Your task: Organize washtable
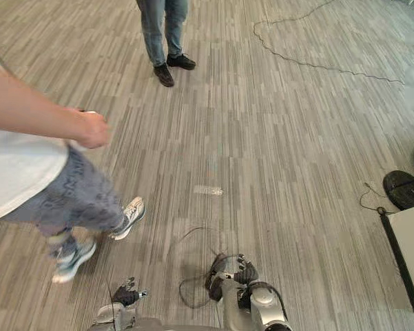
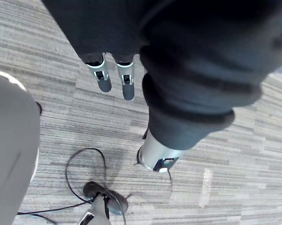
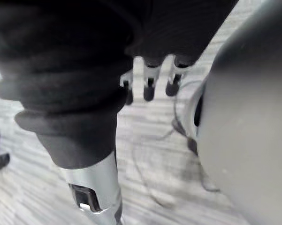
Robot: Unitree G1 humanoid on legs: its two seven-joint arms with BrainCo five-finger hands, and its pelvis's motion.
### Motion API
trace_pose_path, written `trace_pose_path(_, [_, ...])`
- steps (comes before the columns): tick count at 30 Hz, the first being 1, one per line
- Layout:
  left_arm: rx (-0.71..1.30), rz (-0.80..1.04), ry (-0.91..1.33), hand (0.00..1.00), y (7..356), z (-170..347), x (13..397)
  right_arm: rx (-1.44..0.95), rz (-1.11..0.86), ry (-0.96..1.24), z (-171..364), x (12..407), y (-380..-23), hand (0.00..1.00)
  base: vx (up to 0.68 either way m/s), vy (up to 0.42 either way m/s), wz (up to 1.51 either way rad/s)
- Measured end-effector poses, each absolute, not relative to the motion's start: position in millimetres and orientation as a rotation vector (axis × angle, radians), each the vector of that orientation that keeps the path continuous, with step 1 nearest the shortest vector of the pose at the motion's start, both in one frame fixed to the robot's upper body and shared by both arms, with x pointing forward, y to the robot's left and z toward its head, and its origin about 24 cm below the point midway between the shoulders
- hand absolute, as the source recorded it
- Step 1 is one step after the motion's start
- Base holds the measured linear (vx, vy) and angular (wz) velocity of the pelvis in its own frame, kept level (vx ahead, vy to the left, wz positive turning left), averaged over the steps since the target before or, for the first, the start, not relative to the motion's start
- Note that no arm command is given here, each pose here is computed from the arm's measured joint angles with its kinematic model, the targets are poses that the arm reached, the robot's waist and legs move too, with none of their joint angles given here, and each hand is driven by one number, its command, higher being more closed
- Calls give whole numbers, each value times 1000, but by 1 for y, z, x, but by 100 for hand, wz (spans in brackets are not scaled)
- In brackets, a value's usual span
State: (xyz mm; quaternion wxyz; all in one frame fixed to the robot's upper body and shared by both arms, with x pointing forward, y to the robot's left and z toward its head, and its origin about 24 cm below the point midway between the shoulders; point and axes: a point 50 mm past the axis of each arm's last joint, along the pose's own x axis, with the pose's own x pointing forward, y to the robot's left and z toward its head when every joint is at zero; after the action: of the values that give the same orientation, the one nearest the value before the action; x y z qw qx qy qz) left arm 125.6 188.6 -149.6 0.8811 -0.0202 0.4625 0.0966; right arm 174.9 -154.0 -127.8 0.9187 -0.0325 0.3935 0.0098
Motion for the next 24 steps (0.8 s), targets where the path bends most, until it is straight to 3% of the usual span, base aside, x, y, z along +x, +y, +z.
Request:
trace_pose_path(8, [-78,211,870,0,186,-140,141,-82,3,884,-138,157,-163,0,580,-38,-33])
trace_pose_path(14, [-91,235,833,0,191,-135,144,-51,-17,926,-144,144,-159,0,435,270,-56])
trace_pose_path(24, [-76,269,908,0,203,-143,125,-92,61,884,-140,152,-146,0,399,215,10])
